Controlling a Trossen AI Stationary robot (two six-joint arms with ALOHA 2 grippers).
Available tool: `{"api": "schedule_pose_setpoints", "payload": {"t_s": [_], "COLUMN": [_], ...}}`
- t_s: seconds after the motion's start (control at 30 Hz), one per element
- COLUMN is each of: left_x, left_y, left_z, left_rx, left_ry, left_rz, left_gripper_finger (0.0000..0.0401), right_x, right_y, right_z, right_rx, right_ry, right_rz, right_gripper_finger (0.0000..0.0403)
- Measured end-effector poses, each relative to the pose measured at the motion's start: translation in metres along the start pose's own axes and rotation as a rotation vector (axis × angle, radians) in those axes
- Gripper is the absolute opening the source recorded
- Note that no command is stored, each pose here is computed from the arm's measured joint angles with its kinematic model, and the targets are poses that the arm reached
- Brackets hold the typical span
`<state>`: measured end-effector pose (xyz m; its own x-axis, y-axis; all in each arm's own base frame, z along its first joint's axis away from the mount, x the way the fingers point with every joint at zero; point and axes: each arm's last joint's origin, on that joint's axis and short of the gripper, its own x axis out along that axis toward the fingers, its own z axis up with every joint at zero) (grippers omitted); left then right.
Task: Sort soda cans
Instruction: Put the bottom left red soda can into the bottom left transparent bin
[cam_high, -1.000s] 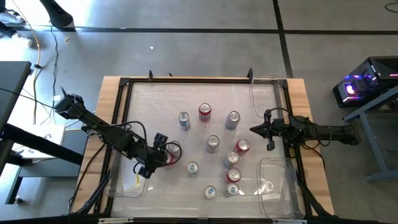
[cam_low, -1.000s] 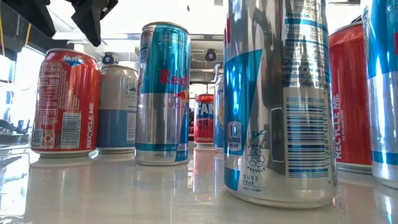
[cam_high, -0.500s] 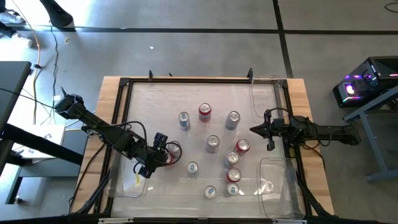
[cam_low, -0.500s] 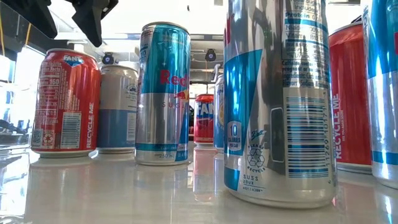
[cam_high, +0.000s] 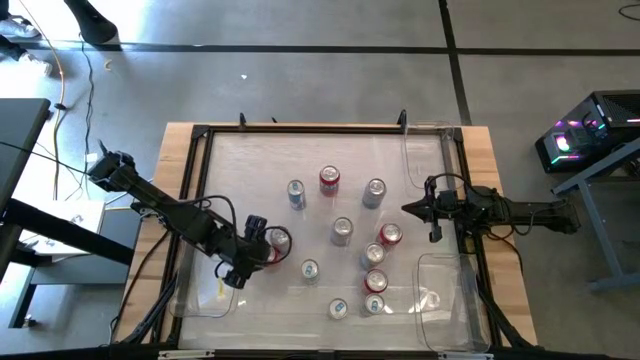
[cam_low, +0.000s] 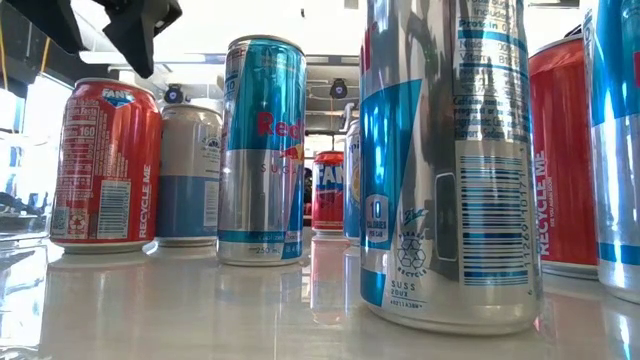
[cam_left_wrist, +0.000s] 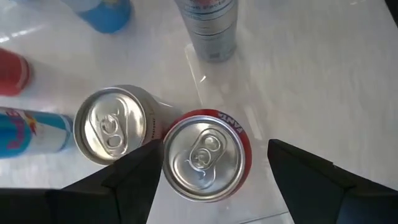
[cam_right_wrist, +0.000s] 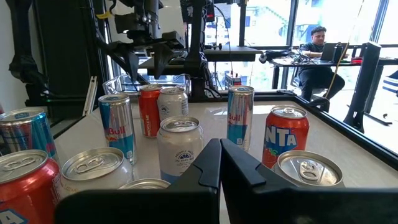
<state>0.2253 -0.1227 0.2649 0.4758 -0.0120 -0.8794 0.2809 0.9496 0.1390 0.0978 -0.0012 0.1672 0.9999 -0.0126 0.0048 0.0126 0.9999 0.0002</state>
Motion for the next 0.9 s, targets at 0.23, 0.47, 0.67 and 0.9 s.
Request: {"api": "schedule_pose_setpoints", "payload": {"t_s": [0.23,0.47,0.67,0.9], "left_x": [0.021,0.025,0.018,0.006], "left_y": [-0.003,0.0,-0.003,-0.005], "left_z": [0.002,0.004,0.002,0.01], "left_rx": [-0.056,-0.09,-0.121,-0.103], "left_ry": [0.072,0.08,0.068,0.019], "left_rz": [0.013,0.026,-0.005,-0.021], "left_gripper_finger": [0.0296,0.0313,0.0313,0.0313], "right_x": [0.0,0.0,0.0,0.0], "right_y": [0.0,0.0,0.0,0.0], "right_z": [0.0,0.0,0.0,0.0], "right_rx": [0.0,0.0,0.0,0.0], "right_ry": [0.0,0.0,0.0,0.0], "right_rz": [0.0,0.0,0.0,0.0], "right_gripper_finger": [0.0,0.0,0.0,0.0]}}
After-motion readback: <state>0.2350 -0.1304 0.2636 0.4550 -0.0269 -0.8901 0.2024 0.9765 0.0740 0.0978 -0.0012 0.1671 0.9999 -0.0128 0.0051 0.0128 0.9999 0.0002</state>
